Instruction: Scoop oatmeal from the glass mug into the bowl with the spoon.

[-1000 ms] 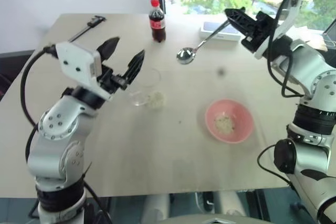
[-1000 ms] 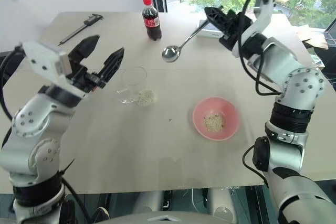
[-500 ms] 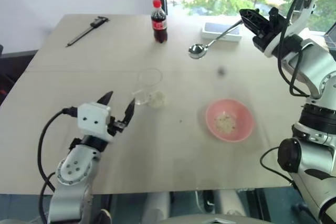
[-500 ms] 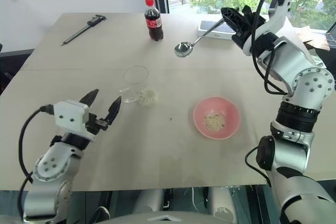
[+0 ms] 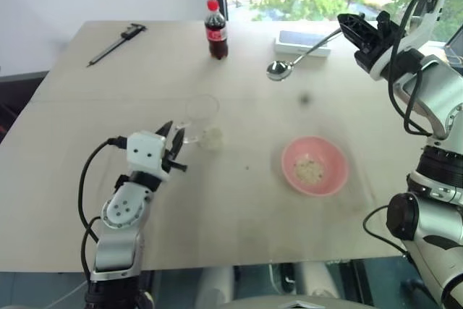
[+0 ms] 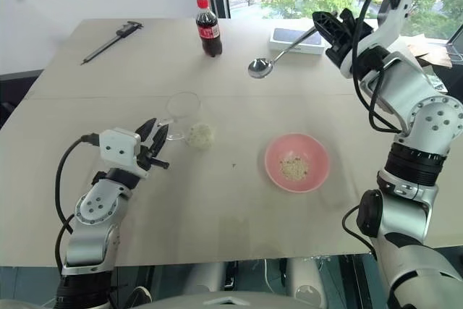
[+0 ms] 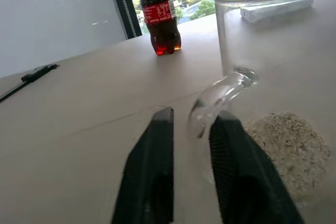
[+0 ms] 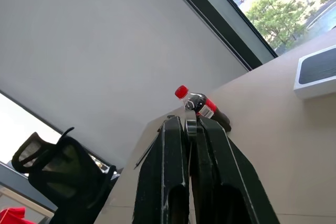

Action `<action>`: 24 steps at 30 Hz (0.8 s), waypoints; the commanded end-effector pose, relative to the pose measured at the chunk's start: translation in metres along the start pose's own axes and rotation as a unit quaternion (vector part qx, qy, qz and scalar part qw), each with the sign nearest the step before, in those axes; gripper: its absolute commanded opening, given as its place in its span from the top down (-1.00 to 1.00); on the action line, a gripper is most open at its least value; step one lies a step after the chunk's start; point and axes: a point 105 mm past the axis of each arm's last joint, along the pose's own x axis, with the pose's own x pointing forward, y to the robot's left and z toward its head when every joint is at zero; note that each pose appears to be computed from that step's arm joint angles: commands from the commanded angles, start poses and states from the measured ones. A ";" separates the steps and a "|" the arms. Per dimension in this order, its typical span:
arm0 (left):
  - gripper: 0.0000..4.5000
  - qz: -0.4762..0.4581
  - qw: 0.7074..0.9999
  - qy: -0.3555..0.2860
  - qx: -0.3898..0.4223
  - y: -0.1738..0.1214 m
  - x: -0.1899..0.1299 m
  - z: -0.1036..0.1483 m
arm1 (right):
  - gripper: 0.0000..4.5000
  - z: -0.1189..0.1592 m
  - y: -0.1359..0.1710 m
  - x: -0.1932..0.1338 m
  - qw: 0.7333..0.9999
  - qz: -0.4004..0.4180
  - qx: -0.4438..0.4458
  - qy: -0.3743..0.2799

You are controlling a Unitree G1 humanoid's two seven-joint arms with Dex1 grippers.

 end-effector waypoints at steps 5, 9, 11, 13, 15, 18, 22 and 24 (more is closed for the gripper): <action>0.96 -0.016 1.000 -0.016 -0.004 -0.011 0.011 0.004 | 1.00 0.008 0.029 -0.001 0.998 0.053 -0.040 -0.012; 0.96 -0.027 0.999 -0.032 -0.007 -0.018 0.023 0.011 | 1.00 -0.012 0.052 0.001 0.990 0.106 -0.090 0.034; 0.96 -0.032 0.998 -0.050 0.002 -0.019 0.032 0.021 | 1.00 -0.026 0.063 0.001 0.981 0.134 -0.125 0.063; 0.96 -0.038 0.997 -0.068 0.021 -0.021 0.041 0.031 | 1.00 -0.035 0.068 0.003 0.976 0.146 -0.142 0.080; 0.96 -0.045 0.995 -0.078 0.037 -0.023 0.046 0.036 | 1.00 -0.039 0.069 0.006 0.974 0.151 -0.149 0.085; 0.96 -0.066 0.990 -0.102 0.077 -0.028 0.054 0.044 | 1.00 -0.044 0.071 0.008 0.970 0.162 -0.156 0.091; 0.96 -0.098 0.979 -0.134 0.117 -0.039 0.065 0.052 | 1.00 -0.048 0.068 0.016 0.966 0.158 -0.184 0.092; 0.96 -0.106 0.977 -0.139 0.122 -0.041 0.068 0.051 | 1.00 -0.047 0.070 0.018 0.965 0.162 -0.186 0.089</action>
